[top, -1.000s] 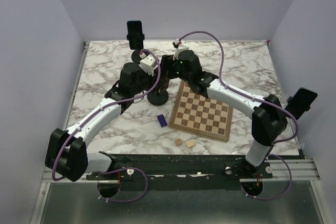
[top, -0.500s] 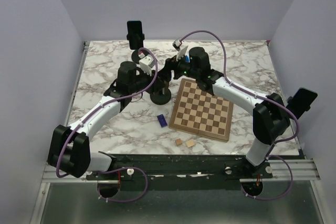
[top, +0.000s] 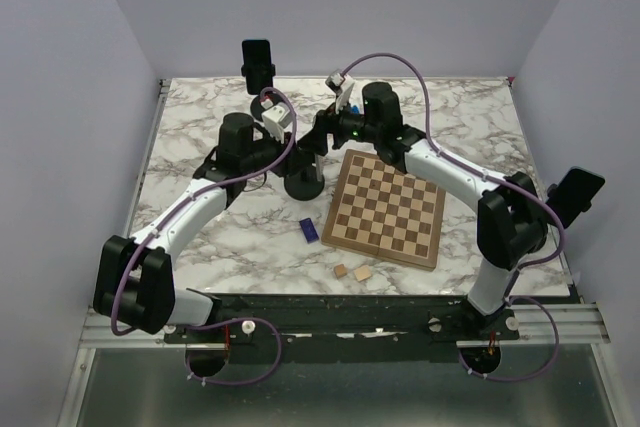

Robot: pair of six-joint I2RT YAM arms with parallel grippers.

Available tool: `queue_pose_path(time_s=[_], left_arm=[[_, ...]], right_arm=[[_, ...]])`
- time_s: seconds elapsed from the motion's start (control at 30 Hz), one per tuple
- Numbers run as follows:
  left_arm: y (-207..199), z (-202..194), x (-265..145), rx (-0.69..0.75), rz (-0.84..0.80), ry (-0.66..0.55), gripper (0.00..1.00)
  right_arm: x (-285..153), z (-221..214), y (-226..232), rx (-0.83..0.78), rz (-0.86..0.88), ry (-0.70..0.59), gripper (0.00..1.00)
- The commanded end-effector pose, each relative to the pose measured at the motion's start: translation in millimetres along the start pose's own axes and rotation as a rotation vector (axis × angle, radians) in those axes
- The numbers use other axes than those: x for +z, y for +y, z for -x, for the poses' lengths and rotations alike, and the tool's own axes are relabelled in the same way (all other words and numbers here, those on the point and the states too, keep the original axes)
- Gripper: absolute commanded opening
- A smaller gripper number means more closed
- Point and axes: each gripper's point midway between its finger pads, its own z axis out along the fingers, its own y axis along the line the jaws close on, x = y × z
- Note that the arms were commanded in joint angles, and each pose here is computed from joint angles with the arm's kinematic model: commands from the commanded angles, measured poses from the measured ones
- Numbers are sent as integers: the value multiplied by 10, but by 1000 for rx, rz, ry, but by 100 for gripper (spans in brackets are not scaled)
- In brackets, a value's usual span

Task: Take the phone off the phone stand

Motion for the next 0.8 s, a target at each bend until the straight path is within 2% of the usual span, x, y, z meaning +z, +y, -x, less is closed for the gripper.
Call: queue_pose_path(time_s=[0.0, 0.13, 0.27, 0.5, 0.6, 0.77], left_arm=[[52, -53, -43, 28, -15, 55, 1], [-13, 69, -138, 53, -2, 33, 22], [-34, 230, -274, 88, 49, -14, 33], [-56, 562, -658, 161, 189, -149, 60], [-72, 688, -824, 168, 244, -218, 65], [-125, 780, -930, 145, 263, -250, 68]], right_arm=[[-124, 405, 818, 2, 319, -53, 1], [-144, 476, 816, 41, 284, -70, 1], [-159, 564, 784, 76, 195, -86, 1], [-493, 734, 449, 156, -125, -131, 1], [-715, 682, 314, 180, -252, -145, 1], [-1121, 526, -12, 195, -502, -188, 1]])
